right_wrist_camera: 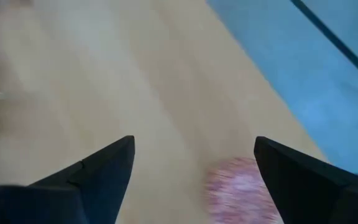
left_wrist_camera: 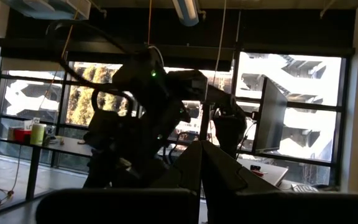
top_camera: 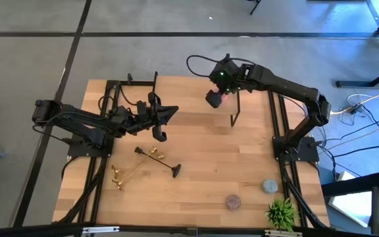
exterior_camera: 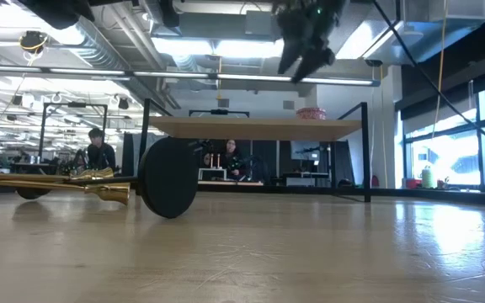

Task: Pick & Place candle stick holders
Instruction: Put the gold candle holder on the shelf

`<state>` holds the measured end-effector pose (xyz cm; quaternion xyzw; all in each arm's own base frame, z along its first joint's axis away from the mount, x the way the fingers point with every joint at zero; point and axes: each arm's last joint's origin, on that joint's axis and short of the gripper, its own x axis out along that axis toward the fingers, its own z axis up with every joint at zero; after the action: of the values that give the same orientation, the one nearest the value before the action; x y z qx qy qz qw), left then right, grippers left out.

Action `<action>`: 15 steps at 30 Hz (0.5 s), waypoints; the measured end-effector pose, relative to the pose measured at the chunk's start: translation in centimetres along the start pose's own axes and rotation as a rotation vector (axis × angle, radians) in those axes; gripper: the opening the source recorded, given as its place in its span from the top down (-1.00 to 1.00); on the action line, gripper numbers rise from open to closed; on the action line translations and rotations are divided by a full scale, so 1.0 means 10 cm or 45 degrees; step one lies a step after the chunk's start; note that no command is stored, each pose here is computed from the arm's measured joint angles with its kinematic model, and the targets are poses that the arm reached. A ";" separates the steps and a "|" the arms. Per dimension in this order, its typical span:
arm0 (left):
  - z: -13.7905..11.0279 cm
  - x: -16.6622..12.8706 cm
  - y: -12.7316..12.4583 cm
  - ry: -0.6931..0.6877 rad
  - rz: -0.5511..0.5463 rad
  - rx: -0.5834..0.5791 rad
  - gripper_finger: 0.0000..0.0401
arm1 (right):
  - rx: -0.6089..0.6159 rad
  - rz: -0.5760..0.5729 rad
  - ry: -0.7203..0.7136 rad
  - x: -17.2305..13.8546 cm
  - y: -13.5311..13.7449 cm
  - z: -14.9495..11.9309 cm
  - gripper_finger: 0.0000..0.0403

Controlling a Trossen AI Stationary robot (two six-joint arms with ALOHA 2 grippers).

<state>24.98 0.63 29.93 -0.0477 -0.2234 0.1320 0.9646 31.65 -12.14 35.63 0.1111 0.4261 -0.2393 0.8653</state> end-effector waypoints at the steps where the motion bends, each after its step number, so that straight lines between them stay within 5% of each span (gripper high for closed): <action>1: 0.00 0.00 0.00 0.000 0.000 0.000 0.98 | -0.011 0.036 -0.008 -0.02 0.05 0.01 -0.66; 10: 0.00 0.00 -0.02 0.002 -0.070 -0.009 0.98 | -0.180 0.443 0.088 -0.15 0.59 -0.12 -0.66; 15: 0.00 0.00 -0.02 0.003 -0.101 -0.011 0.98 | -0.315 0.537 0.219 -0.26 0.95 -0.33 -0.66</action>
<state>25.03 0.40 29.96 -0.0432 -0.2244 0.0926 0.9691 32.81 -1.85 35.54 0.1108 0.4917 0.0106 0.8636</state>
